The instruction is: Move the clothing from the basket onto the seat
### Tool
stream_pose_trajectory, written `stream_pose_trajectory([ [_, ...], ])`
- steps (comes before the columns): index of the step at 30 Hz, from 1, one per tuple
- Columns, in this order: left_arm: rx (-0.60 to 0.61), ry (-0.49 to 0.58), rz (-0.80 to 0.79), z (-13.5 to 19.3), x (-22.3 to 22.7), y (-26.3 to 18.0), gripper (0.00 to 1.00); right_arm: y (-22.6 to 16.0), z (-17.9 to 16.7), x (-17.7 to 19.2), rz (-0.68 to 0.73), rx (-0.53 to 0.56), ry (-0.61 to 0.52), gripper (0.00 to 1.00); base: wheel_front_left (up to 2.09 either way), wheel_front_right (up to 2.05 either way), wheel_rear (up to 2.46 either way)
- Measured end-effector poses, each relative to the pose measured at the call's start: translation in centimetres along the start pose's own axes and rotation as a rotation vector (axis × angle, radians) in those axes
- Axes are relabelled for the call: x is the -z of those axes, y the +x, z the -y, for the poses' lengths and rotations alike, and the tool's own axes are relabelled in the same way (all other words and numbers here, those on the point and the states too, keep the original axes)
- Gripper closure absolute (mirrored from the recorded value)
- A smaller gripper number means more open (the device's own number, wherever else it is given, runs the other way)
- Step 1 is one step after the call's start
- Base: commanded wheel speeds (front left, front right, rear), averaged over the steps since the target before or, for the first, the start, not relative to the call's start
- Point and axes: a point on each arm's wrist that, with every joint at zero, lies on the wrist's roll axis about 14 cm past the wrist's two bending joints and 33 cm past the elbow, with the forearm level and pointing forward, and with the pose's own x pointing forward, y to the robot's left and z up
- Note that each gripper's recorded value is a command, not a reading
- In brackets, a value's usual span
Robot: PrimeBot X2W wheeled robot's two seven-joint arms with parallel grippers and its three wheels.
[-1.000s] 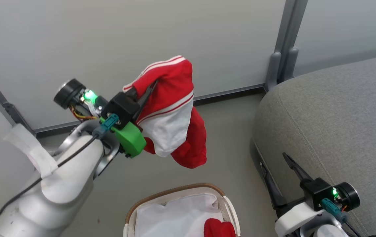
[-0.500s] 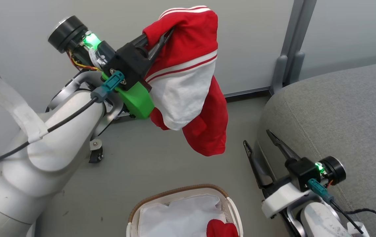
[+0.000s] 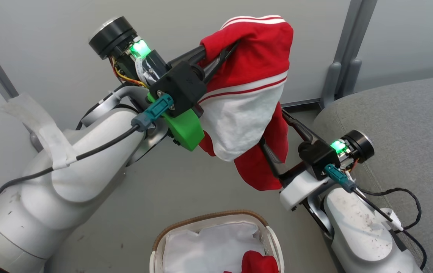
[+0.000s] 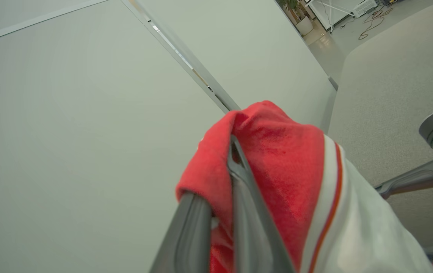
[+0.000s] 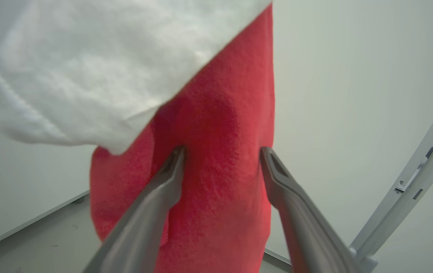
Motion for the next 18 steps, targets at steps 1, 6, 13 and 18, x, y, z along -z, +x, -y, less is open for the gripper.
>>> stream_pose_trajectory([
  [1,0.003,0.0,0.002,0.1,-0.1,0.0,1.0,0.3,0.0,-0.1,0.003,-0.004,-0.008,0.0,0.0,0.0,0.0],
  [6,0.019,-0.001,0.009,0.8,-0.4,-0.2,1.0,1.7,-0.1,-0.5,0.011,-0.031,-0.052,0.0,0.0,0.0,0.0],
  [13,0.021,-0.016,0.021,1.0,-0.6,-0.5,1.0,2.6,-1.2,0.4,-0.022,-0.081,-0.077,0.76,0.0,0.0,0.0],
  [18,-0.002,-0.037,-0.006,0.6,0.5,-1.0,1.0,3.0,-1.3,0.6,-0.03,-0.092,-0.076,1.0,0.0,0.0,0.0],
])
